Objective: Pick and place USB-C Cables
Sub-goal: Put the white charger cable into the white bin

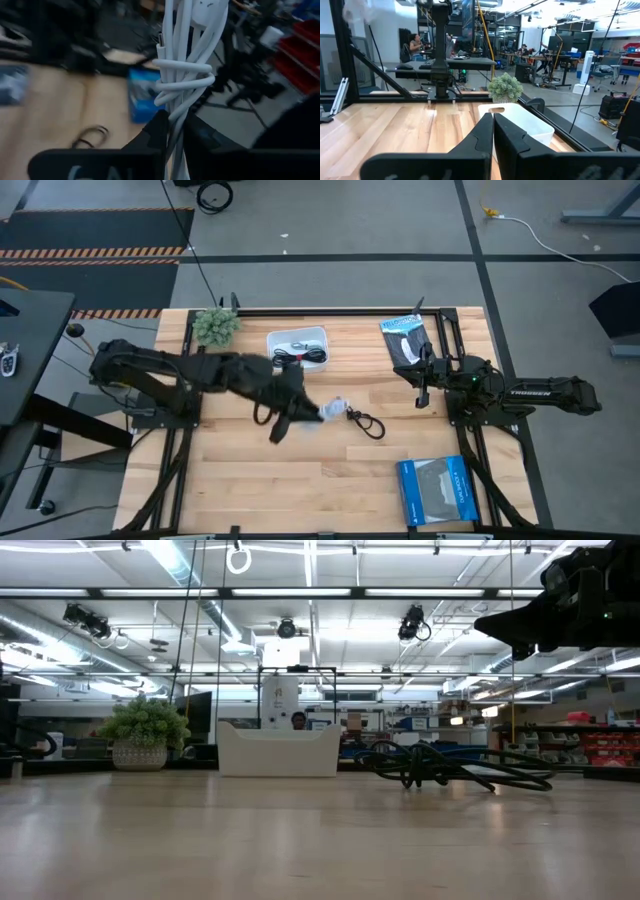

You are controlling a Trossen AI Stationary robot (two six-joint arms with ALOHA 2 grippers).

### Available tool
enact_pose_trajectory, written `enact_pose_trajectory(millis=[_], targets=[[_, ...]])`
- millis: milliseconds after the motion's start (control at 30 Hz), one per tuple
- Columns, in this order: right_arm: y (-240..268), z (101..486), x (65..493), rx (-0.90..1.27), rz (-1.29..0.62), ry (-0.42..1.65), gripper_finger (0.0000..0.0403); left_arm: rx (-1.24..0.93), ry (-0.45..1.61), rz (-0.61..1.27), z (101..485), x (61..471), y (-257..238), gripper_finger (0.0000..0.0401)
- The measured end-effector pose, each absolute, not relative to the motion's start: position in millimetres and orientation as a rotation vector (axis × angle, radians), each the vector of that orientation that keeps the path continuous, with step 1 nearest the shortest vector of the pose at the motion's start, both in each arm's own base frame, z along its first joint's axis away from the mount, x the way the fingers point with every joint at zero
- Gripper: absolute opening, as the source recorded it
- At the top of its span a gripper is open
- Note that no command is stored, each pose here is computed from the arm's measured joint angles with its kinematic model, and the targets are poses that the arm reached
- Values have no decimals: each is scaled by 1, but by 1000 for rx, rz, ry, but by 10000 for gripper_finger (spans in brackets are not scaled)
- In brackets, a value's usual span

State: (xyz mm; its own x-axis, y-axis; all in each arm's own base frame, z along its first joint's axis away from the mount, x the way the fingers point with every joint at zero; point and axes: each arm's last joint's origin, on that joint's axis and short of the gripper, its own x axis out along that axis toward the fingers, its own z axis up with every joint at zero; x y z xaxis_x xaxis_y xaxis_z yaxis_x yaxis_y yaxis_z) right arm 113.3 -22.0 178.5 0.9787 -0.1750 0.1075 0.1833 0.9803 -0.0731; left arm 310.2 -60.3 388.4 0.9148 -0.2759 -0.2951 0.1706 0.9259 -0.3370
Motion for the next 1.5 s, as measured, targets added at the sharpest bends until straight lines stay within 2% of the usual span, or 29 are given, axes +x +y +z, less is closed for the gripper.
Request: enact_pose_trajectory(millis=[267, 433, 700, 933, 1133, 1300, 1500], targets=[[-22, 178, 113, -83, -180, -100, 20, -165, 251, -70, 425, 308, -24, 43], [-22, 178, 113, -83, -181, -101, 20, -103, 212, 81, 434, 307, -3, 43], [-22, 179, 113, -83, -181, -101, 20, 145, 251, 345, 433, 307, 28, 51], [-22, 178, 113, -83, -180, -101, 20, 146, 356, 432, 413, 318, 58, 49], [-22, 178, 113, -83, -181, -101, 20, 160, 514, 464, 381, 336, 79, 50], [-22, 179, 113, -83, -180, -101, 20, 234, 628, 444, 355, 353, 89, 51], [-22, 179, 113, -83, -181, -101, 20, 176, 808, 344, 325, 355, 103, 51]])
